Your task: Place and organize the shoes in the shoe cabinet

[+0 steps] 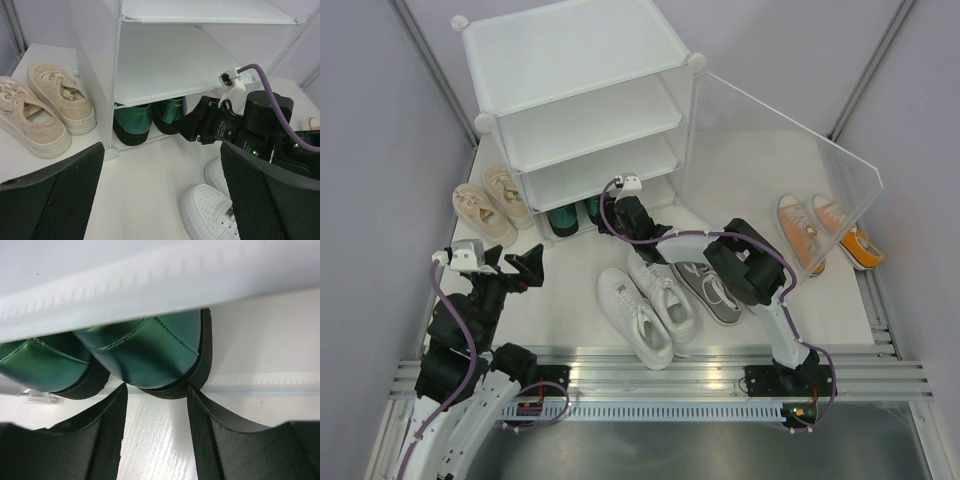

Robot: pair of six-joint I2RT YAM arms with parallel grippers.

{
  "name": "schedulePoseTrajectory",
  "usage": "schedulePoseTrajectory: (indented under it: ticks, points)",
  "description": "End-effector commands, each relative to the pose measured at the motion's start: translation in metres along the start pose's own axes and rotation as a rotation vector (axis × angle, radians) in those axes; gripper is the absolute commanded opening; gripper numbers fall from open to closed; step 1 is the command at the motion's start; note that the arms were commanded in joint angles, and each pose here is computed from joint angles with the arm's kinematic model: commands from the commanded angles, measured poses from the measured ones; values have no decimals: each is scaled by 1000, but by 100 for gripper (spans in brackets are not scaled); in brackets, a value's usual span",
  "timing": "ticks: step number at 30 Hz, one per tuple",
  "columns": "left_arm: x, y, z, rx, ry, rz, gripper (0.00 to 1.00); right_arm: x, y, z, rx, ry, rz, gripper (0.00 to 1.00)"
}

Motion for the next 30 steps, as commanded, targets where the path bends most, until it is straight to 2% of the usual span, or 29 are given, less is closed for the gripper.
schedulePoseTrajectory:
  ticks: [1, 8, 9, 12, 15, 19, 20, 25, 29, 30]
  points:
    - [-5, 1, -2, 16, -20, -23, 100, -73, 4, 46, -164, -107, -186, 55]
    - [-4, 0, -1, 16, -20, -22, 100, -68, 6, 43, -162, -107, -163, 56]
    - [-4, 0, -2, 16, -20, -22, 99, -63, 8, 37, -150, -102, -149, 60]
    - [-5, 0, -1, 14, -20, -22, 100, -61, 19, 25, -109, -81, -127, 65]
    - [-5, 0, -1, 11, -20, -22, 100, -62, 37, 13, -70, -61, -116, 70]
    - [-3, -2, 1, -1, -26, -14, 100, -80, 70, 7, -69, -49, -152, 72]
    - [-2, -2, 2, -8, -27, -13, 100, -73, 75, 0, -58, -40, -131, 73]
    - [-1, -3, 3, -21, -31, -10, 100, -80, 116, -7, -48, -18, -120, 71]
    - [0, -4, 2, -16, -34, 0, 100, -69, 160, -34, 51, 28, -36, 65]
    - [0, -5, 2, -15, -35, 2, 100, -75, 179, -41, 73, 27, -52, 63]
Point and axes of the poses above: each gripper's point midway between its finger pads, its own y axis back along the fingers, its own z axis along the line the jaws close on, x = y × z, the point moved 3 cm from there along y, back along the fingers, and after that the axes turned 3 degrees about -y, right-handed, at the moved point
